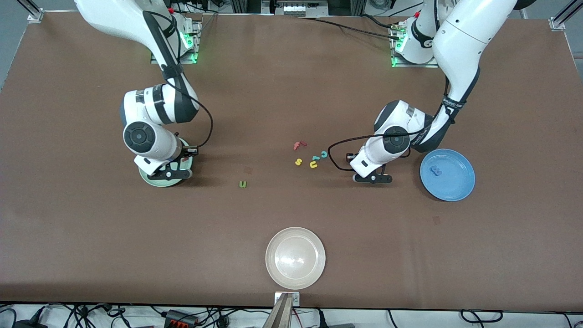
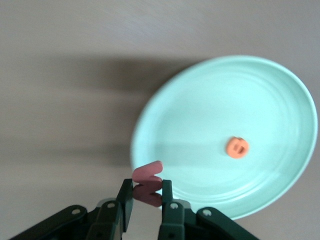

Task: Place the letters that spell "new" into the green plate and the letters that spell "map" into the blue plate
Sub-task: 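Grasp the pink w with the right gripper while the left gripper grasps a, then place w in green plate with the right gripper while the left places a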

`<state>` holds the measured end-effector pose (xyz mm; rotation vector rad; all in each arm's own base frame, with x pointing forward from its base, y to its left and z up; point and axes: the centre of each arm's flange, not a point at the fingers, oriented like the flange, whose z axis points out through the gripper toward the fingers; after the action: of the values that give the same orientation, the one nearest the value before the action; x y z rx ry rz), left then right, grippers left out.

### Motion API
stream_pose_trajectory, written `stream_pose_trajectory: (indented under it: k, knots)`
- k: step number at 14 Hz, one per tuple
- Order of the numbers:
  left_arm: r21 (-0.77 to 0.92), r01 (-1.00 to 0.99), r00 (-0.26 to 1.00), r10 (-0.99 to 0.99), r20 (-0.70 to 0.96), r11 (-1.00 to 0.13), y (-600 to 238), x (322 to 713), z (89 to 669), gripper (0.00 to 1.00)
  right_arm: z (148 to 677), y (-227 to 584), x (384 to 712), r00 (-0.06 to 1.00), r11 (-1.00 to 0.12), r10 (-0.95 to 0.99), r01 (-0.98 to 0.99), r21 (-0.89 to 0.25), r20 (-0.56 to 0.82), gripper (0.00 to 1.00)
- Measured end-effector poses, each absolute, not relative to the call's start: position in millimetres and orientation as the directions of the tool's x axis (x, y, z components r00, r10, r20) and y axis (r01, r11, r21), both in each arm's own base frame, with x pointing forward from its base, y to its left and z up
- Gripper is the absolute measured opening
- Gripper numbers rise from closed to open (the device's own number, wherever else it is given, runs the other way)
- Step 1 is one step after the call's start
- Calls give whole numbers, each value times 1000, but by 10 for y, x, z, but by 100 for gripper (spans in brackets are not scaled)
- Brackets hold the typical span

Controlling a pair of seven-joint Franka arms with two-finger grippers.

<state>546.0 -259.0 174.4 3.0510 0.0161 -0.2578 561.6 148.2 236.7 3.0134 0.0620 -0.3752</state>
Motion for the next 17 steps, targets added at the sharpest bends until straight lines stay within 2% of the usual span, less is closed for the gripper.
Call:
stream_pose_trajectory:
  k: [3, 6, 7, 9, 13, 14, 17]
  knots:
    - [35, 27, 981, 20, -195, -999, -2401, 5587, 2050, 28, 2188, 1191, 5550, 962, -994, -11, 19, 106, -272, 27]
    - [-3, 1, 972, 2, -237, -1000, -1796, 5864, 2628, 28, 2025, 1103, 5522, 962, -993, -22, 9, 114, -273, 27]
    - [-7, -6, 969, -4, -247, -1000, -1509, 5942, 2773, 28, 1991, 1102, 5517, 961, -993, -23, 10, 116, -275, 33]
    - [-46, -25, 968, -13, -252, -999, -854, 6044, 2886, 28, 2011, 1127, 5532, 963, -993, -20, 11, 114, -269, 53]
    - [-70, -11, 947, 12, -320, -997, 32, 5899, 2467, 28, 2457, 1451, 5816, 986, -997, 30, 42, 72, -164, 94]
    - [-70, -12, 948, 11, -319, -997, 113, 5836, 2315, 28, 2601, 1692, 5884, 990, -996, 61, 68, 52, -127, 100]
    - [-69, -22, 954, 0, -301, -997, 262, 5677, 1950, 28, 2852, 2638, 5915, 994, -995, 97, 98, 17, -46, 100]
